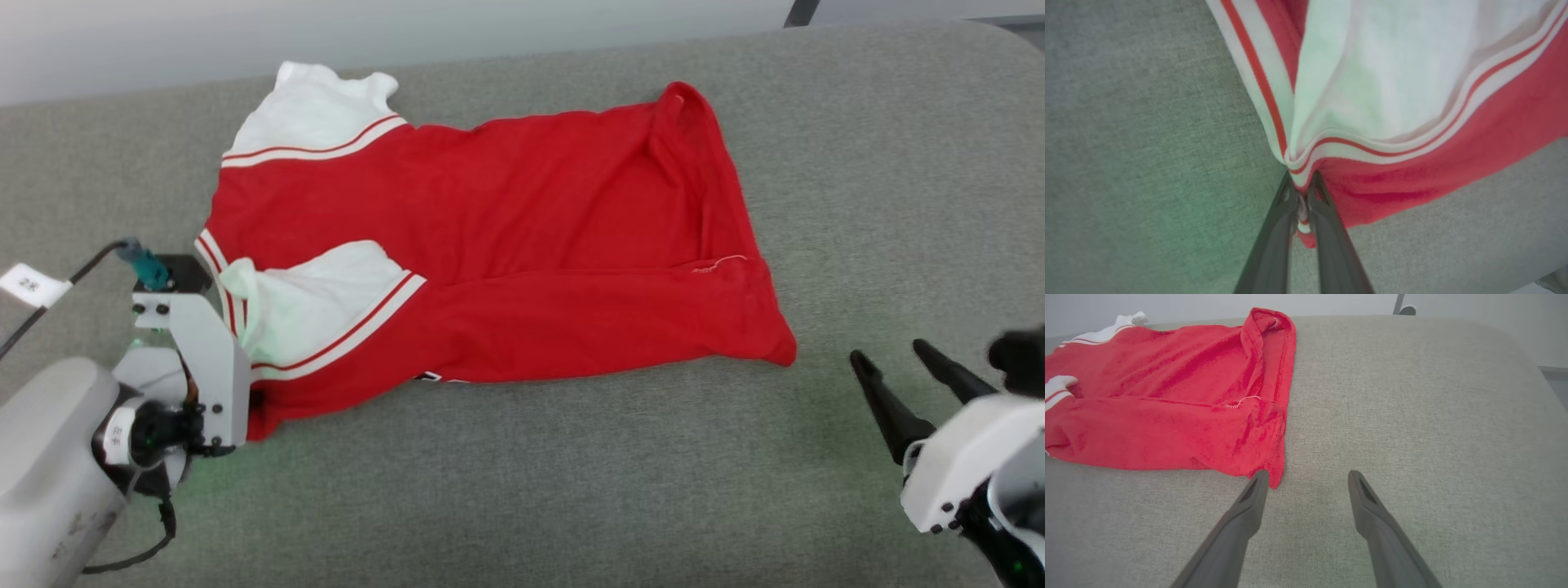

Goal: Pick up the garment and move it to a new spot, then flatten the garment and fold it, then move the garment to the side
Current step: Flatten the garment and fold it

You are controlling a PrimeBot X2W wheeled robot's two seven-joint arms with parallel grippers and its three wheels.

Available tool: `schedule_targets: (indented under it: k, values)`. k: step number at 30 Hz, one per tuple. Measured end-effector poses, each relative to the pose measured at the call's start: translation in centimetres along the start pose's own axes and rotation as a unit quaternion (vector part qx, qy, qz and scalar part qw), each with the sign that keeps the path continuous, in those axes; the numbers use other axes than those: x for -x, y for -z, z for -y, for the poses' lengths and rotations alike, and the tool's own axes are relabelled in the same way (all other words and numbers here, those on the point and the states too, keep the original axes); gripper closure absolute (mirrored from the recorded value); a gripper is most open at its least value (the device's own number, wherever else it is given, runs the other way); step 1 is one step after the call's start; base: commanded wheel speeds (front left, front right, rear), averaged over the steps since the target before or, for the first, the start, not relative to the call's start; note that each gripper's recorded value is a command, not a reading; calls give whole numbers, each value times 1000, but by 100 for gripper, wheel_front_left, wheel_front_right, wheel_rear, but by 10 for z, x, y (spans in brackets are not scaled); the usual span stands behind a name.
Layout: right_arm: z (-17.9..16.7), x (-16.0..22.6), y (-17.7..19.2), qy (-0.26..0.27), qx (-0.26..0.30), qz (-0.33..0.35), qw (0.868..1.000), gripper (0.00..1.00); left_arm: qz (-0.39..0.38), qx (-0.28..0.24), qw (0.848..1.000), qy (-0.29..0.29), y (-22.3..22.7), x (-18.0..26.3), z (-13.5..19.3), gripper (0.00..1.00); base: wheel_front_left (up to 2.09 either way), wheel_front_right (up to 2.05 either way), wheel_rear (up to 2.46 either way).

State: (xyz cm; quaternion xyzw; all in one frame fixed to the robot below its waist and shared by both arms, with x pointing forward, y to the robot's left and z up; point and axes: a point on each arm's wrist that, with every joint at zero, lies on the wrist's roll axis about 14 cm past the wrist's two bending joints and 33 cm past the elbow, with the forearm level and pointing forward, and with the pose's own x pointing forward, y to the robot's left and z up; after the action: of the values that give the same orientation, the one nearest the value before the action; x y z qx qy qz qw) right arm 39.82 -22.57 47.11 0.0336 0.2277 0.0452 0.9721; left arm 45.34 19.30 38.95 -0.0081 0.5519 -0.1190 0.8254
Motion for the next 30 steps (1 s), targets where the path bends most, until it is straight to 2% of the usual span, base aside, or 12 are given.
schedule_targets:
  k: [5,13,21,22,23,30]
  values:
    - [-2,-18,12,-17,2,-76,997,0,7,-2,1000,3,-4,-1,1,100,0,0,0]
    - [-18,-54,19,-49,2,-147,988,0,14,0,1000,10,-8,-4,3,100,0,0,0]
    - [-30,-76,50,-66,5,-226,972,0,22,7,1000,15,-11,-6,0,100,0,0,0]
    - [-30,-79,50,-65,6,-229,971,62,23,9,1000,15,-11,-7,0,100,0,0,0]
    - [-29,-80,51,-64,12,-234,970,100,24,10,1000,15,-11,-7,0,100,0,0,0]
    - [-30,-86,48,-68,18,-235,969,100,28,12,999,18,-12,-5,-2,100,0,0,0]
